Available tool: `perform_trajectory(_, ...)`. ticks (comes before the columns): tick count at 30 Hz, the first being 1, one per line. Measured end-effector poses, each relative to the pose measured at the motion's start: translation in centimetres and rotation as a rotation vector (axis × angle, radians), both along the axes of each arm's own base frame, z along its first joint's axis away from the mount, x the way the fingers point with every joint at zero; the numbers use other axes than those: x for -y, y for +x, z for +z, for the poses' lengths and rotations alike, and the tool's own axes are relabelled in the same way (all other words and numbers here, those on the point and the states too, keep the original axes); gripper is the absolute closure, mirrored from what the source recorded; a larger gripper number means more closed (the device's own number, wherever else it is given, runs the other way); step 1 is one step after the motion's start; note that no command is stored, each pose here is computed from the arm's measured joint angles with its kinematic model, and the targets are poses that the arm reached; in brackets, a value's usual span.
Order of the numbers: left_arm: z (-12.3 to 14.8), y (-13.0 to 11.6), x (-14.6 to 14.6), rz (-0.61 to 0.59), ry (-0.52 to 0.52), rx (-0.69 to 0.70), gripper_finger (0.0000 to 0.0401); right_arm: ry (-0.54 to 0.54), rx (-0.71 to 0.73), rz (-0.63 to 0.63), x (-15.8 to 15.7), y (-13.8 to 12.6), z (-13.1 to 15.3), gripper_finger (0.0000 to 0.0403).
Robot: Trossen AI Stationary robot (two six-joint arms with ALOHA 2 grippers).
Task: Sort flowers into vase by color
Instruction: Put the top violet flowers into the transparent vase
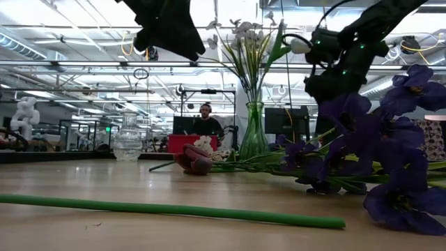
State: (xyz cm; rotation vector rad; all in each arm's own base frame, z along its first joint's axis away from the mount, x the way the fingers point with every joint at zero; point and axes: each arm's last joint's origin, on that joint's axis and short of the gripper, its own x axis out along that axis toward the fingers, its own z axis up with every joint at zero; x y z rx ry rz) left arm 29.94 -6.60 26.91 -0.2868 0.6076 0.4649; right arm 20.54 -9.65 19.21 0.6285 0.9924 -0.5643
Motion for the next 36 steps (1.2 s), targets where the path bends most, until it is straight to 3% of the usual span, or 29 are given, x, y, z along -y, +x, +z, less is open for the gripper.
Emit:
perform_trajectory(21,0.0,-0.1,0.3,0.02,-0.006,0.018,0.028,-0.051,-0.121,-0.059,1.4,1.9,-3.9,0.0225)
perform_trajectory(25,0.0,-0.1,0.3,0.02,-0.007,0.019,0.028,-0.06,-0.141,-0.077,1.6,1.8,-4.0,0.0273)
perform_trajectory(30,0.1,0.0,0.3,0.022,-0.01,0.024,0.028,-0.072,-0.193,-0.08,1.5,1.4,-4.1,0.038)
perform_trajectory(36,0.1,0.0,0.3,0.022,-0.01,0.024,0.028,-0.087,-0.238,-0.076,1.2,0.4,-3.3,0.0395)
